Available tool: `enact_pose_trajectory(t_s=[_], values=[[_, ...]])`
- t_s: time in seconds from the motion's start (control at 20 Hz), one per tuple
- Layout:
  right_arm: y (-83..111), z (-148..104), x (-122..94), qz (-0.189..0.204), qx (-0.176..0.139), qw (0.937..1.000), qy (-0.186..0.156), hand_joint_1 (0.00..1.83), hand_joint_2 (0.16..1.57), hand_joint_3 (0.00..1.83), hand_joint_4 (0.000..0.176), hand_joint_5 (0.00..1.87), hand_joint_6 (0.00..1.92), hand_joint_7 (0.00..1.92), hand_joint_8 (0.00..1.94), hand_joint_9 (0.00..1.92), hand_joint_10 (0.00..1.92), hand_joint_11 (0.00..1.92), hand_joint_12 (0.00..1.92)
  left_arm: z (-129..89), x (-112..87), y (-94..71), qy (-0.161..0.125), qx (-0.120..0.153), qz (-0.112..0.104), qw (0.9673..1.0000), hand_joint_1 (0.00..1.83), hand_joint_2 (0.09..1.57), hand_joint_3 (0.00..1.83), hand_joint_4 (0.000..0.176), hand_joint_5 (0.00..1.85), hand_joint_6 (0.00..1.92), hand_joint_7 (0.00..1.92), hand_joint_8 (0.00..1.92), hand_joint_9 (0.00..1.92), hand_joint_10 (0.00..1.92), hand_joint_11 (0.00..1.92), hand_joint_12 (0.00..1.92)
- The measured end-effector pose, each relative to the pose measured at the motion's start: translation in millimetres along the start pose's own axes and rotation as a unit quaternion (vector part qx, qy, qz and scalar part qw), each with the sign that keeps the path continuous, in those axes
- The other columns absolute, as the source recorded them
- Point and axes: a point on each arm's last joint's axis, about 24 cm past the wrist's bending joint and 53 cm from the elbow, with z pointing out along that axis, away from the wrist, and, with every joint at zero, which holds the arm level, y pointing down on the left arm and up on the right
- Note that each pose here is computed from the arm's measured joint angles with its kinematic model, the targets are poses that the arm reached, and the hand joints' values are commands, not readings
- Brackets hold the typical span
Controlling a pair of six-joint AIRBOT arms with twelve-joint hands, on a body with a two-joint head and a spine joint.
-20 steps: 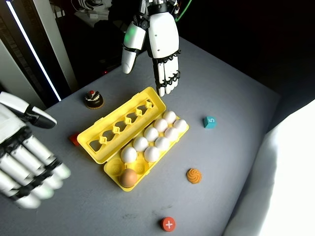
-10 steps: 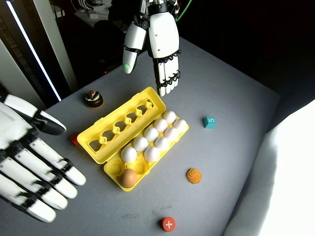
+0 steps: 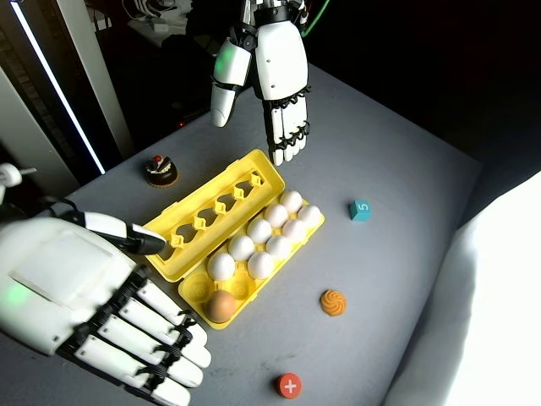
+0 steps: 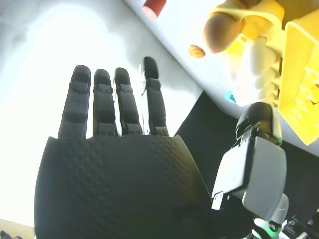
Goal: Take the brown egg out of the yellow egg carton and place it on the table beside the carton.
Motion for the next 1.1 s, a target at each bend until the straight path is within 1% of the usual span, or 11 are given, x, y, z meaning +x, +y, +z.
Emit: enact_pose_trajectory(t_s=[0.1,0.2,0.25,0.35,0.45,0.5,0.55,0.75,0.85,1.05,1.1], values=[[5.5,9.6,4.5,-0.002,-0.007,1.0000,0.001,0.32,0.88,0.00,0.091,0.75,0.04,0.16,0.00,0.00,0.00,0.00,0.00,0.0,0.0,0.3,0.000,-0.001,0.000,1.0000,0.00,1.19,0.00,0.000,0.08,0.01,0.03,0.01,0.00,0.00,0.02,0.01],[12.7,18.0,4.4,-0.007,-0.020,0.9997,-0.007,0.42,0.88,0.00,0.074,0.80,0.02,0.19,0.01,0.00,0.00,0.00,0.00,0.0,0.0,-0.2,0.000,0.000,0.001,1.0000,0.00,1.20,0.01,0.000,0.07,0.01,0.03,0.01,0.00,0.00,0.00,0.00],[14.9,23.4,4.2,-0.006,-0.023,0.9996,-0.012,0.40,0.89,0.00,0.103,0.80,0.02,0.18,0.00,0.00,0.00,0.00,0.00,0.0,0.1,-1.1,0.000,0.002,0.001,1.0000,0.00,1.20,0.01,0.000,0.07,0.00,0.03,0.01,0.00,0.00,0.00,0.00],[15.8,30.6,7.6,-0.004,-0.025,0.9996,-0.009,0.50,0.90,0.00,0.084,0.82,0.02,0.14,0.00,0.00,0.00,0.00,0.00,0.0,0.1,-1.2,0.000,0.002,0.001,1.0000,0.00,1.21,0.01,0.000,0.09,0.01,0.04,0.01,0.00,0.00,0.00,0.00],[21.3,36.5,12.2,0.001,-0.038,0.9993,0.002,0.54,0.90,0.00,0.090,0.82,0.02,0.14,0.01,0.00,0.00,0.00,0.00,0.0,-0.1,-0.7,0.000,0.002,0.001,1.0000,0.00,1.21,0.01,0.000,0.08,0.00,0.04,0.01,0.00,0.00,0.00,0.00],[25.9,38.2,11.4,0.003,-0.049,0.9988,0.001,0.57,0.89,0.00,0.081,0.81,0.01,0.11,0.00,0.00,0.00,0.00,0.00,0.0,0.0,-1.1,0.000,0.003,0.001,1.0000,0.00,1.22,0.01,0.000,0.08,0.00,0.04,0.01,0.00,0.00,0.00,0.00],[29.2,39.4,12.3,0.004,-0.056,0.9984,0.003,0.60,0.88,0.00,0.088,0.83,0.02,0.11,0.00,0.00,0.00,0.00,0.00,0.0,0.2,-1.3,0.000,0.003,0.001,1.0000,0.00,1.21,0.01,0.000,0.07,0.00,0.03,0.00,0.00,0.00,0.00,0.00],[36.9,49.2,21.9,0.003,-0.068,0.9976,0.015,0.57,0.89,0.00,0.077,0.84,0.01,0.07,0.00,0.00,0.00,0.00,0.00,0.0,-0.3,-0.6,0.000,0.002,0.002,1.0000,0.00,1.21,0.00,0.000,0.09,0.01,0.07,0.01,0.02,0.01,0.03,0.01],[36.9,53.5,23.7,0.008,-0.067,0.9976,0.016,0.63,0.87,0.00,0.070,0.90,0.02,0.12,0.01,0.00,0.00,0.00,0.00,0.1,-0.5,-0.8,0.000,0.002,0.002,1.0000,0.00,1.21,0.00,0.000,0.08,0.00,0.05,0.00,0.01,0.00,0.01,0.01],[35.7,64.8,28.6,0.013,-0.062,0.9979,0.015,0.60,0.90,0.01,0.100,0.94,0.02,0.11,0.00,0.00,0.00,0.00,0.00,0.1,-0.3,-1.0,0.000,0.002,0.002,1.0000,0.00,1.21,0.00,0.000,0.07,0.00,0.03,0.00,0.00,0.00,0.00,0.00],[37.6,66.5,32.0,0.014,-0.063,0.9977,0.018,0.60,0.91,0.01,0.101,0.94,0.02,0.12,0.00,0.00,0.00,0.00,0.00,0.5,0.3,-0.4,0.001,0.001,0.002,1.0000,0.00,1.20,0.00,0.000,0.07,0.00,0.03,0.00,0.00,0.00,0.00,0.00]])
